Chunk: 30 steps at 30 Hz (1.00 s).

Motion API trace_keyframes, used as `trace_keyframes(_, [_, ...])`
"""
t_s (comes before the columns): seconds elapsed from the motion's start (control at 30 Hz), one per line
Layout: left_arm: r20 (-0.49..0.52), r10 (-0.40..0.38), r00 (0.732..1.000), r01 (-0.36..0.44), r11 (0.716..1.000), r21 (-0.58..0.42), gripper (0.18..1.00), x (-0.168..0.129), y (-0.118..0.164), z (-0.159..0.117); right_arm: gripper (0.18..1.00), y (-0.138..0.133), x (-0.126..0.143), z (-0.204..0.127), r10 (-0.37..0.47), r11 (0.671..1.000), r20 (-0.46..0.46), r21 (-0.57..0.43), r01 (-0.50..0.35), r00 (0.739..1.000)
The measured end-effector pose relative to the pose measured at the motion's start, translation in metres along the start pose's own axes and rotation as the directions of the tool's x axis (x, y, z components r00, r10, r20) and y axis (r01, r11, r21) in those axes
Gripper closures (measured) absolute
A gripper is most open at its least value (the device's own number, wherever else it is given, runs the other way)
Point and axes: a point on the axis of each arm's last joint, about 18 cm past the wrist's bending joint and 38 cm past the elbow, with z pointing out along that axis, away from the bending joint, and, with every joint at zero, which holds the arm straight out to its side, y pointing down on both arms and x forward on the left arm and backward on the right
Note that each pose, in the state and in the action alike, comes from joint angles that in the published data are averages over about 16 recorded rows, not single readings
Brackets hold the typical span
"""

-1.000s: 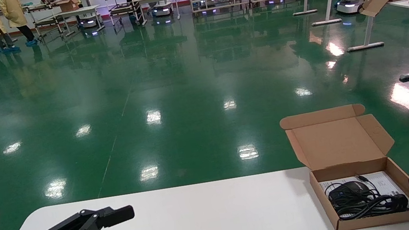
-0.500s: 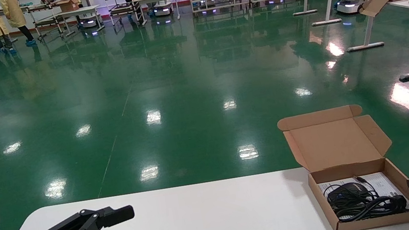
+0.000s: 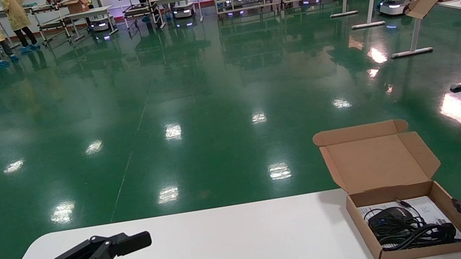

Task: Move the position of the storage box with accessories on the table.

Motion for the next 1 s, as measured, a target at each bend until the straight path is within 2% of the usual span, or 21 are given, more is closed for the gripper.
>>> trace_keyframes(0.23, [0.0,0.0,1.0,0.0,1.0,0.0,0.184,0.0,0.0,0.0,0.772,-0.02,0.008,-0.003,-0.007,0.999,-0.004,0.036,0.007,1.0])
trace_keyframes(0.5, [0.0,0.0,1.0,0.0,1.0,0.0,0.184,0.0,0.0,0.0,0.597,-0.065,0.019,-0.014,-0.006,0.992,0.028,0.124,0.003,1.0])
trace_keyframes(0.77, [0.0,0.0,1.0,0.0,1.0,0.0,0.184,0.0,0.0,0.0,0.414,-0.118,0.023,-0.038,-0.004,0.969,0.147,0.244,-0.033,0.989])
trace_keyframes(1.0, [0.0,0.0,1.0,0.0,1.0,0.0,0.184,0.0,0.0,0.0,0.288,-0.156,0.02,-0.067,-0.015,0.939,0.28,0.333,-0.082,0.96])
